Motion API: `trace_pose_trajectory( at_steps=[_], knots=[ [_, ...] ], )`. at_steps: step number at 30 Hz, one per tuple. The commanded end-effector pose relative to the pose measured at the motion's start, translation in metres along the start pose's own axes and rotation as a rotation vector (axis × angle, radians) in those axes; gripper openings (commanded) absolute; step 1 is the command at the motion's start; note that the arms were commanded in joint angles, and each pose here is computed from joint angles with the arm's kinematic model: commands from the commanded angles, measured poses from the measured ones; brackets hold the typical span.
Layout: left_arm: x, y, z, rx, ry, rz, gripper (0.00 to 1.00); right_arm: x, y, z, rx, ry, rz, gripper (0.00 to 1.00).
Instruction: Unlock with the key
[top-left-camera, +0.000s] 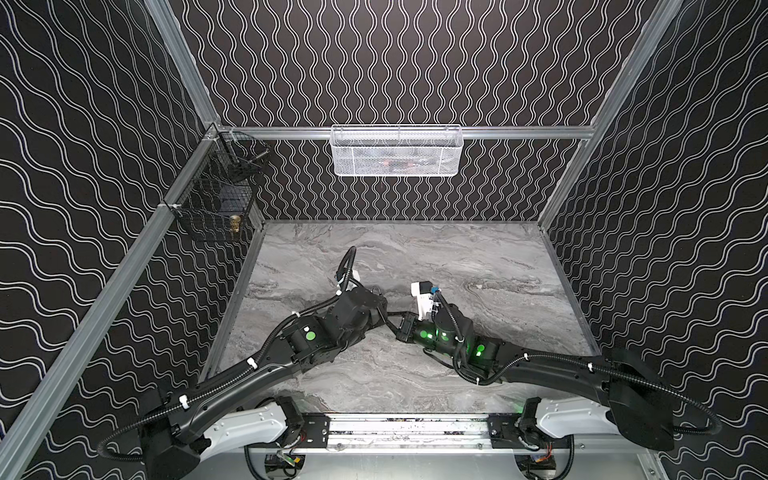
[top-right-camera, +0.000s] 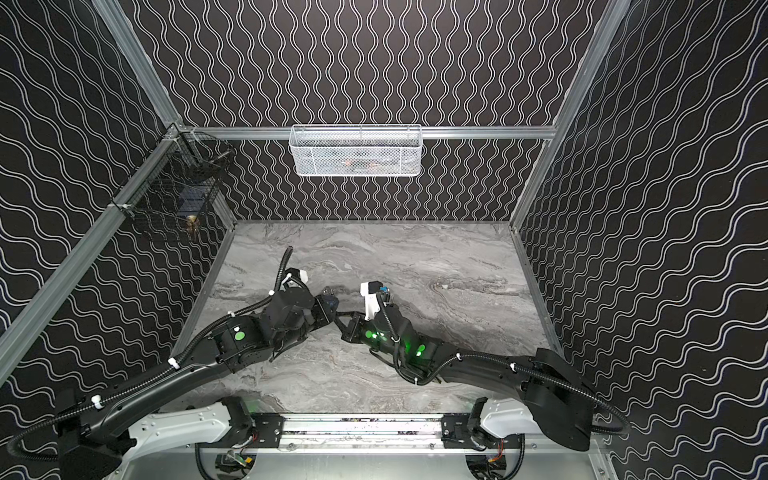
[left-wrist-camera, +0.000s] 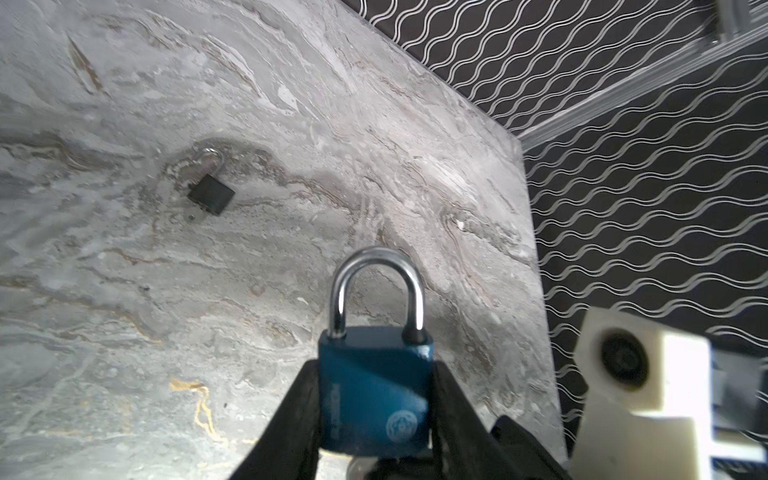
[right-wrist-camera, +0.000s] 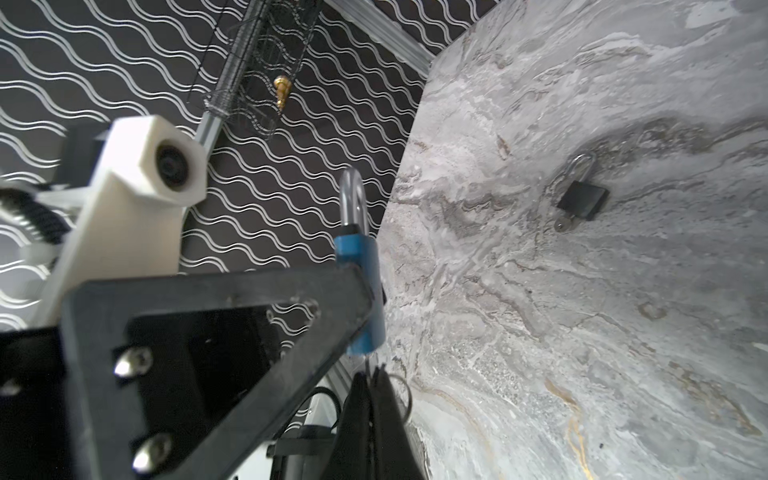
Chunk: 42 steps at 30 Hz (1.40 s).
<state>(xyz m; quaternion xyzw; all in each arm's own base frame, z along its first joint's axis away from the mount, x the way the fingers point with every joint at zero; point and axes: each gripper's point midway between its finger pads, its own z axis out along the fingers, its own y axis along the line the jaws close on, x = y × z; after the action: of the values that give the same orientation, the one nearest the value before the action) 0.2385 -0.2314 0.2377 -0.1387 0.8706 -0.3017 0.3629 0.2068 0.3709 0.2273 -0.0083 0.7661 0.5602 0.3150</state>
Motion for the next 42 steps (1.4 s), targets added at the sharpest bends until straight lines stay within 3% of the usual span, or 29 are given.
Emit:
trace_pose_trajectory(
  at_steps=[1, 16, 42],
  knots=[
    [0.009, -0.042, -0.009, 0.191, 0.089, -0.092, 0.07, -0.016, 0.034, -0.007, -0.156, -0.059, -0.011, 0.00],
    [0.010, -0.056, -0.015, 0.276, 0.107, -0.144, 0.05, -0.025, 0.052, -0.016, -0.329, -0.035, 0.059, 0.00],
    [0.021, -0.092, -0.025, 0.474, 0.209, -0.224, 0.01, -0.037, 0.051, -0.019, -0.382, -0.051, 0.163, 0.00]
  ],
)
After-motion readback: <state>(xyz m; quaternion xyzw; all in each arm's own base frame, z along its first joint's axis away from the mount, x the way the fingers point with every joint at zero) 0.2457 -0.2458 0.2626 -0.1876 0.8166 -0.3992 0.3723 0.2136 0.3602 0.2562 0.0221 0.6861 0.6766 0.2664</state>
